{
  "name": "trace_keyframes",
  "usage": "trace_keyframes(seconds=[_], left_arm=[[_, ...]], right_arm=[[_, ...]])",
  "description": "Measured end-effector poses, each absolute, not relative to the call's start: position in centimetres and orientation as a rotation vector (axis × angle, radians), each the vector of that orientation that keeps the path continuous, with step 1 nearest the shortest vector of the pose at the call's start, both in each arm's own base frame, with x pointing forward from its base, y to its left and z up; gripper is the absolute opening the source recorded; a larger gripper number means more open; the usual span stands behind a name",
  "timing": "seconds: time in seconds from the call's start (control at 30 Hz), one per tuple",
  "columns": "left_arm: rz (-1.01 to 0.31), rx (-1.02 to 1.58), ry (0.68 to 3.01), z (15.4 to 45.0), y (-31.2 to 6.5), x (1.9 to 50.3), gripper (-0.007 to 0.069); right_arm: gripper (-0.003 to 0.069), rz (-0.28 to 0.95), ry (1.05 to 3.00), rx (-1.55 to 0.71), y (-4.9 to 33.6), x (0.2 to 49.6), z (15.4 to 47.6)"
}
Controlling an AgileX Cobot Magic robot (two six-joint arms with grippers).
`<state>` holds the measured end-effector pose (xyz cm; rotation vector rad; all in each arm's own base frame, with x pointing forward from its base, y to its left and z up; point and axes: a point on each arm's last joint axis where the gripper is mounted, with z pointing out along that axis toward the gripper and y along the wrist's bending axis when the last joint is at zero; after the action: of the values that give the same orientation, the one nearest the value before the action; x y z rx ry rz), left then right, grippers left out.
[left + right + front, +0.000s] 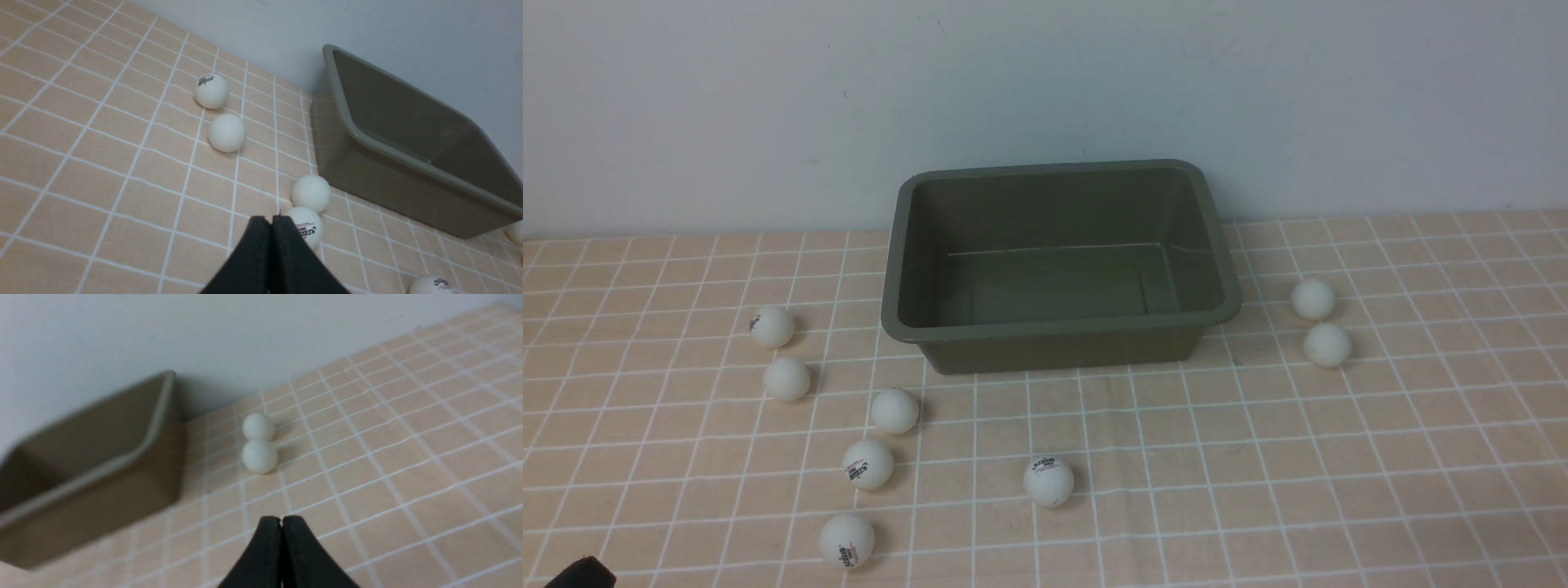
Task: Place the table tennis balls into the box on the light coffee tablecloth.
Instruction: 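Reach for and grasp a ping pong ball on the table beside the basket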
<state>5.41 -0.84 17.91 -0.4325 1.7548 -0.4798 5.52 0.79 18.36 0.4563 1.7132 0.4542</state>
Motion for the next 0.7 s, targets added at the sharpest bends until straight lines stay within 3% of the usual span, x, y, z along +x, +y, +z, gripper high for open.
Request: trace_keyframes(seconds=[0.1, 0.17, 0.57, 0.7], left_arm=[[-0.511, -0.454, 1.746, 18.0, -0.9, 5.4, -0.0069], [-0.524, -0.464, 1.727, 18.1, -0.9, 5.4, -0.0069], [-0.68, -0.628, 1.446, 20.1, -0.2, 5.7, -0.0069], [-0.637, -0.569, 1.412, 21.4, -0.1, 5.5, -0.0069]], right_arm=[[-0.0018, 0.632, 1.664, 0.586, 1.2, 5.5, 18.6], [-0.0018, 0.688, 1.643, 0.626, 1.2, 5.5, 18.7], [-0.0018, 0.738, 1.543, 0.694, 0.9, 5.6, 19.4], [-0.0018, 0.709, 1.42, 0.677, 0.4, 5.4, 21.6]])
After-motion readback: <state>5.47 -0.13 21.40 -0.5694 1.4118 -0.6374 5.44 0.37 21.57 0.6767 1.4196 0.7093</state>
